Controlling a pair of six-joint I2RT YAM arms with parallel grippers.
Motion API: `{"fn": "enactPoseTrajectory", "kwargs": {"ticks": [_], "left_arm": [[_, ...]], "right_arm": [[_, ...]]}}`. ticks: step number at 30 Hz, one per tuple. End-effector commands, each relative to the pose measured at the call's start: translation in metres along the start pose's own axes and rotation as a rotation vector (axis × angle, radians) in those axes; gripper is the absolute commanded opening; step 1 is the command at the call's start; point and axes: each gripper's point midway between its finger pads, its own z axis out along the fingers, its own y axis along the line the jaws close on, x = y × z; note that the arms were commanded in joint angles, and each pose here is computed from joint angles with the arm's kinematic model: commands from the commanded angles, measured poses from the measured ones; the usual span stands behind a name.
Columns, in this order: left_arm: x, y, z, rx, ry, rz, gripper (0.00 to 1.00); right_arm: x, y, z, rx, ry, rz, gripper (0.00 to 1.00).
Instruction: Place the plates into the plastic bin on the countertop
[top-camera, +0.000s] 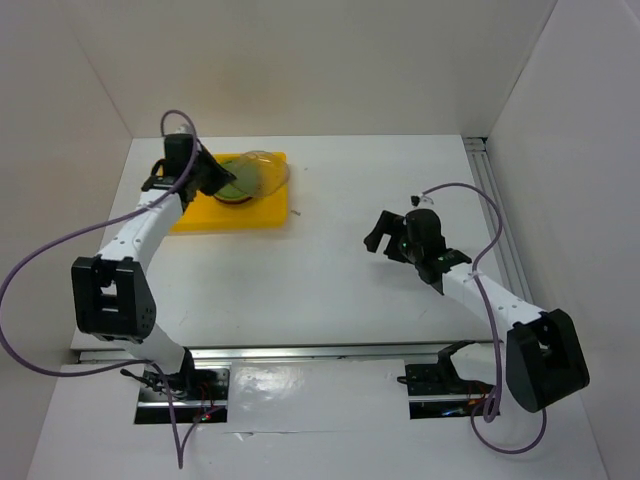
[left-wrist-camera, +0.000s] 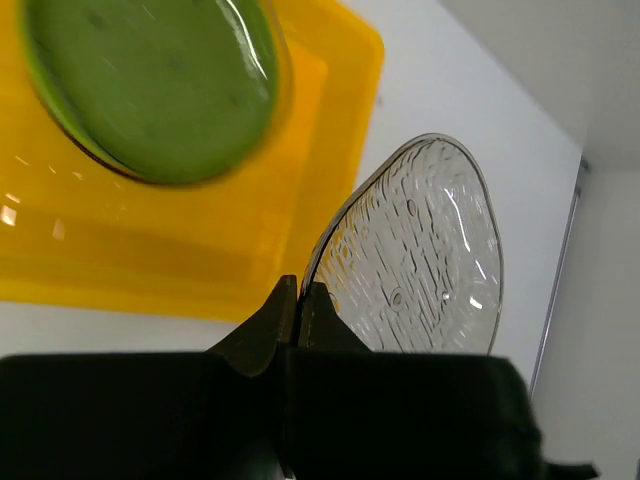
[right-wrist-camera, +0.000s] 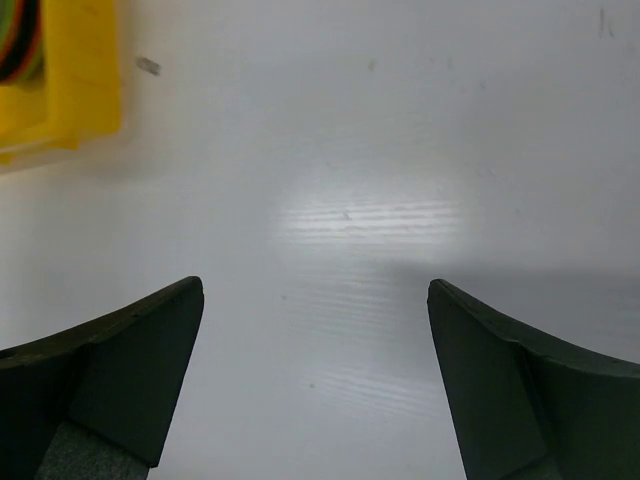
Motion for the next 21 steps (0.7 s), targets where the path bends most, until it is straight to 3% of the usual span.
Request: {"fn": "enactPoseTrajectory", "kwargs": {"ticks": [1, 7, 13, 21], "left_arm": [[-0.062, 0.008, -0.012, 0.036, -0.107, 0.018, 0.00], [-0.102, 0.051, 0.008, 0.050, -0.154, 0.052, 0.00], [-0.102, 0.094, 0.042, 0.084, -0.097, 0.040, 0.00], [-0.104, 0.104, 0.065, 0.131, -0.049, 0.085, 0.00]], "right_arm": [[0.002, -0.013, 0.003, 0.005, -0.023, -0.009, 1.00], [0.022, -0.022, 0.011, -0.022, 0.013, 0.002, 1.00], [0.031, -0.020, 0.012, -0.060, 0.038, -0.018, 1.00], [0.035, -0.020, 0.007, -0.070, 0.044, -0.027, 1.00]]}}
